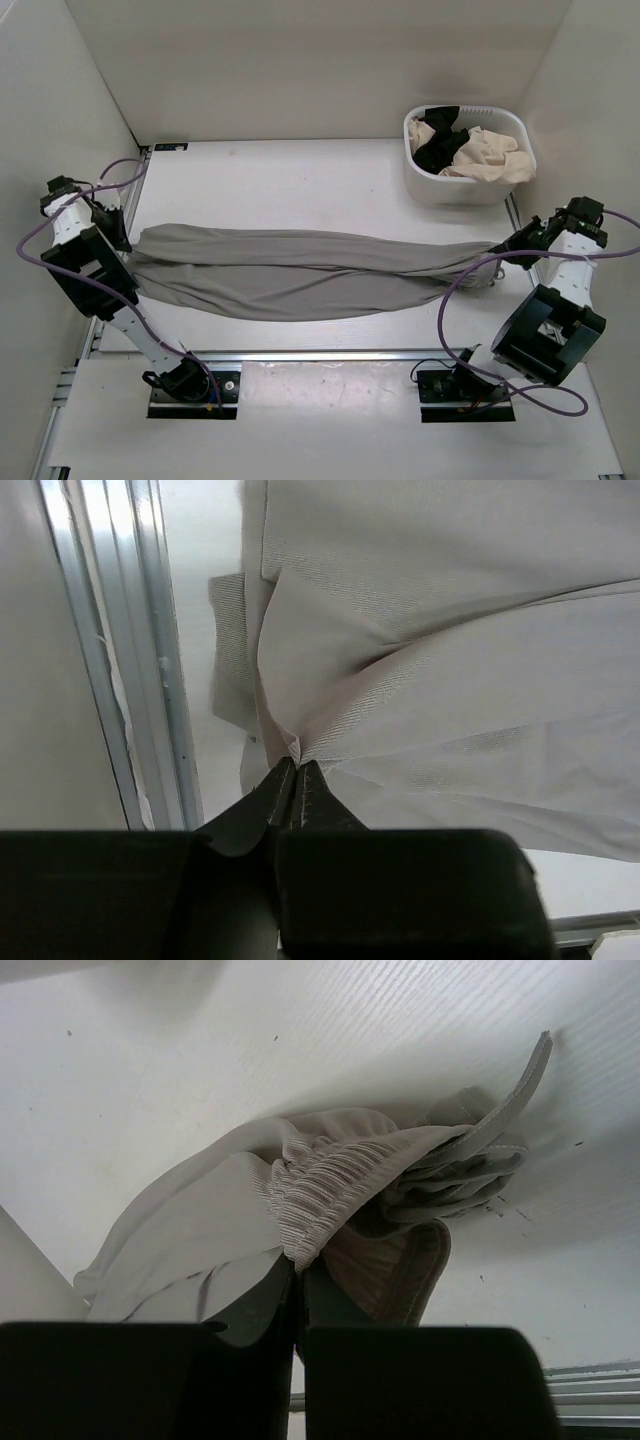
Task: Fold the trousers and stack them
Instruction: Flatten the trousers out
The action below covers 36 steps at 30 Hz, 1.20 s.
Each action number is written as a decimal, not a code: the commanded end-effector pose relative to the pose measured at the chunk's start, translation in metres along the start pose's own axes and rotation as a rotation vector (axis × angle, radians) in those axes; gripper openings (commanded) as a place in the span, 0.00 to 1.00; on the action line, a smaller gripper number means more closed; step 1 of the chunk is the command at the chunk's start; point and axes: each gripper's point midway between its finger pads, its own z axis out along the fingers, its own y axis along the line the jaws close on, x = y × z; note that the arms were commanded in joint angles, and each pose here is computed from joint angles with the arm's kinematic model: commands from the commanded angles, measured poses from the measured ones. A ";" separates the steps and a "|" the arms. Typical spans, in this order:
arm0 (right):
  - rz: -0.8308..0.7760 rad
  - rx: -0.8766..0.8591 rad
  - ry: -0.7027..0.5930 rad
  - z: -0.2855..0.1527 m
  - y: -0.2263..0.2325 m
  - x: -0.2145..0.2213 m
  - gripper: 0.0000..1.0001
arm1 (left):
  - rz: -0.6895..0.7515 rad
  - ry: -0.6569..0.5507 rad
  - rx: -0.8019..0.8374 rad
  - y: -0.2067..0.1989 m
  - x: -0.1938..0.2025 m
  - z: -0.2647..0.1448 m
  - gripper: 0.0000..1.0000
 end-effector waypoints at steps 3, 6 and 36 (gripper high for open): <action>-0.071 -0.077 -0.046 -0.013 0.018 -0.007 0.00 | 0.011 -0.029 -0.031 0.009 -0.009 -0.008 0.14; -0.060 -0.107 -0.089 -0.020 0.029 -0.018 0.00 | 0.004 -0.039 -0.037 0.014 -0.017 -0.008 0.14; -0.078 0.463 0.154 0.027 -0.040 0.061 0.47 | 0.090 0.198 -0.151 -0.013 0.068 -0.015 0.52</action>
